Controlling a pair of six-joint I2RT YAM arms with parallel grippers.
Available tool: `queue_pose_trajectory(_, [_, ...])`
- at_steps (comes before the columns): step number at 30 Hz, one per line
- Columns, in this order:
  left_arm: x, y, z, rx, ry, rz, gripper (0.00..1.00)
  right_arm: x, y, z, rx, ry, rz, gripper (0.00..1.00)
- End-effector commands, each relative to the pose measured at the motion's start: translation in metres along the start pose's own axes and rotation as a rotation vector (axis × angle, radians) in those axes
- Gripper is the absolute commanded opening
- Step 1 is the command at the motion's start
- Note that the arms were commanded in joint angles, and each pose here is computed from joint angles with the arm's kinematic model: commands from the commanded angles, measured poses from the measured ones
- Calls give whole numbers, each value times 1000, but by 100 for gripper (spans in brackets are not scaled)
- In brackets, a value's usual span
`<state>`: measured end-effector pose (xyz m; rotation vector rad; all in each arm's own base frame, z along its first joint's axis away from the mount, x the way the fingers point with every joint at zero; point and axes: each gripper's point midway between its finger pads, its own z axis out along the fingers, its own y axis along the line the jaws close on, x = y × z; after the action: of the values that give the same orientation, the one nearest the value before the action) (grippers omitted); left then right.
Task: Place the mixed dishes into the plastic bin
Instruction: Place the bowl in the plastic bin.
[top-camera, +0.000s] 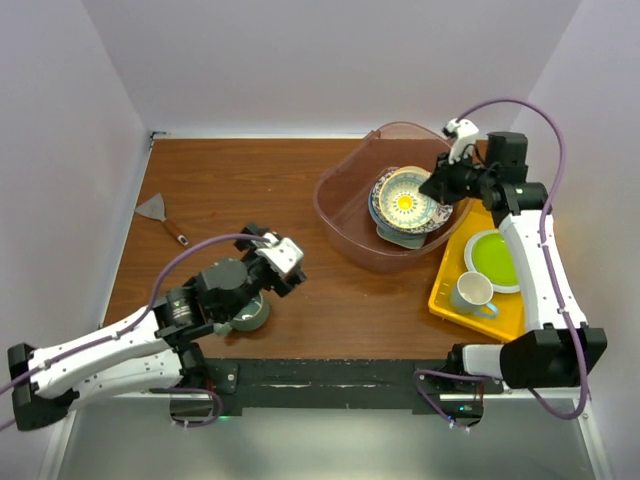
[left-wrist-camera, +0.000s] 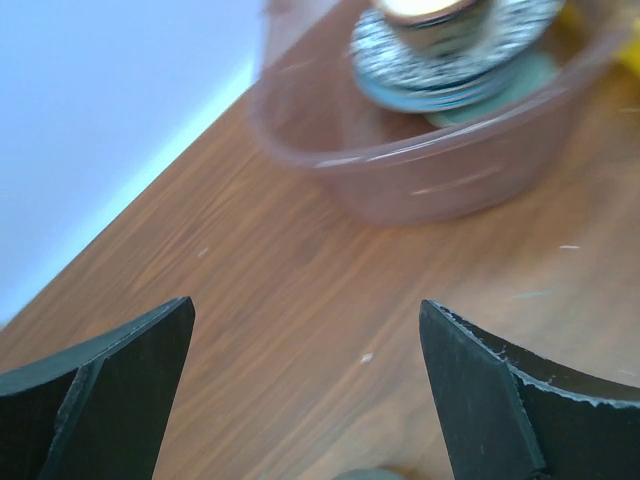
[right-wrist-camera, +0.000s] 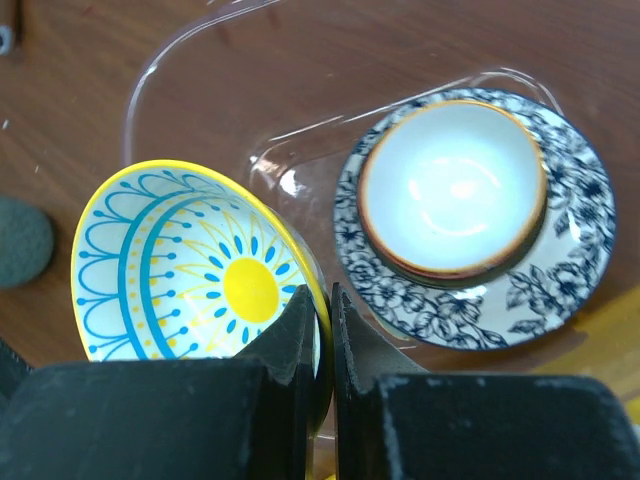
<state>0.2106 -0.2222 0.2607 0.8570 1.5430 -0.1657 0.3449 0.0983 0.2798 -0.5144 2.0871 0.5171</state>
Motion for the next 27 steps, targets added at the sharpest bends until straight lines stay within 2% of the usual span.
queue_pose_trajectory(1, [29, 45, -14, -161, 40, -50, 100, -47, -29, -14, 43, -240, 65, 0])
queue_pose_trajectory(5, [44, 58, -18, -239, 44, -99, 100, -52, -60, -8, 127, -285, 140, 0])
queue_pose_trajectory(13, [54, 66, -22, -292, 54, -135, 100, -48, -99, 30, 173, -236, 191, 0])
queue_pose_trajectory(23, [56, 65, -20, -286, 52, -139, 100, -38, -116, 64, 203, -146, 157, 0])
queue_pose_trajectory(27, [55, 67, -21, -290, 42, -145, 100, -34, -126, 68, 248, -126, 125, 3])
